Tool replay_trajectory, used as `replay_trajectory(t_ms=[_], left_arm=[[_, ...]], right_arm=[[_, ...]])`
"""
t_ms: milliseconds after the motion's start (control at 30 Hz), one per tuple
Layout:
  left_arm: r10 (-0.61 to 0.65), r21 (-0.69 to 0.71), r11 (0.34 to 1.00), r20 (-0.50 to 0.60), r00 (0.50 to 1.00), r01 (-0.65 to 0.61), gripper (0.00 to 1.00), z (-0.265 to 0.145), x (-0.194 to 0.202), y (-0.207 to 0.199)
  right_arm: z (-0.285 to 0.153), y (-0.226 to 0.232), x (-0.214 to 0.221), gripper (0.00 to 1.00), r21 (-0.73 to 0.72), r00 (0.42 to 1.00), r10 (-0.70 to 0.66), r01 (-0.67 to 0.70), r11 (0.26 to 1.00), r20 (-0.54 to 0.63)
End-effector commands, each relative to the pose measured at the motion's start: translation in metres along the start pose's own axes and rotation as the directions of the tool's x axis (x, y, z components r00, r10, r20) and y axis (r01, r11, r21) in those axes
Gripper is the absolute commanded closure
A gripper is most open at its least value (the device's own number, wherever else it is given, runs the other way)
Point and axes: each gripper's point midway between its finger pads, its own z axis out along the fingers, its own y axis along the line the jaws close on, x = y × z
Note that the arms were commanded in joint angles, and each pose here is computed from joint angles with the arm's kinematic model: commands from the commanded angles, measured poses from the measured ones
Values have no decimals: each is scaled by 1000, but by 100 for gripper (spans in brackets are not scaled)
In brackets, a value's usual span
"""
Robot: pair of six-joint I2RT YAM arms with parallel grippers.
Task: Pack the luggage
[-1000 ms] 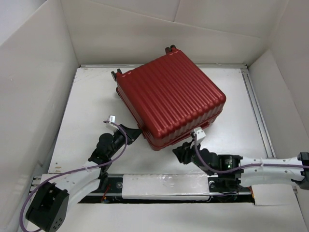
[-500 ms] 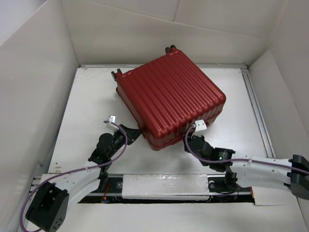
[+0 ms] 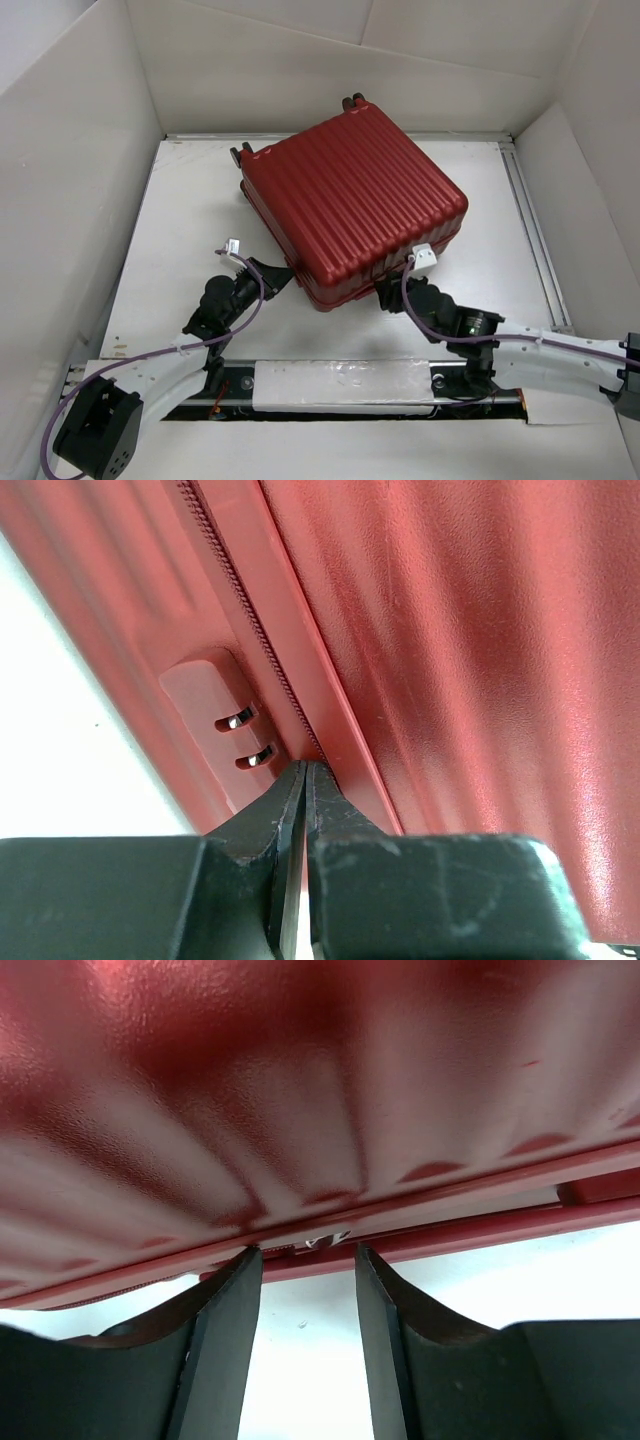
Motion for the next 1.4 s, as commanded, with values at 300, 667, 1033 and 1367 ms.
replay_trajectory(t_ms=[300,667,1033,1367], left_arm=[[19,35,999,-36,999,-18,100,-8,14,4],[20,44,999,-51,998,-18,100,-9,17,2],[27,37,999,-56,998,-25,100,-10,19,6],[32,60,998,-53,998,-29,100,-9,17,-1]], right_arm=[[31,11,-12,61,71,999,-32,30,997,25],[52,6,-30,73,152,978,-78,49,987,193],[26,14,-70,100,149,948,-65,19,989,311],[-6,42,-89,100,-74,974,-86,103,992,209]])
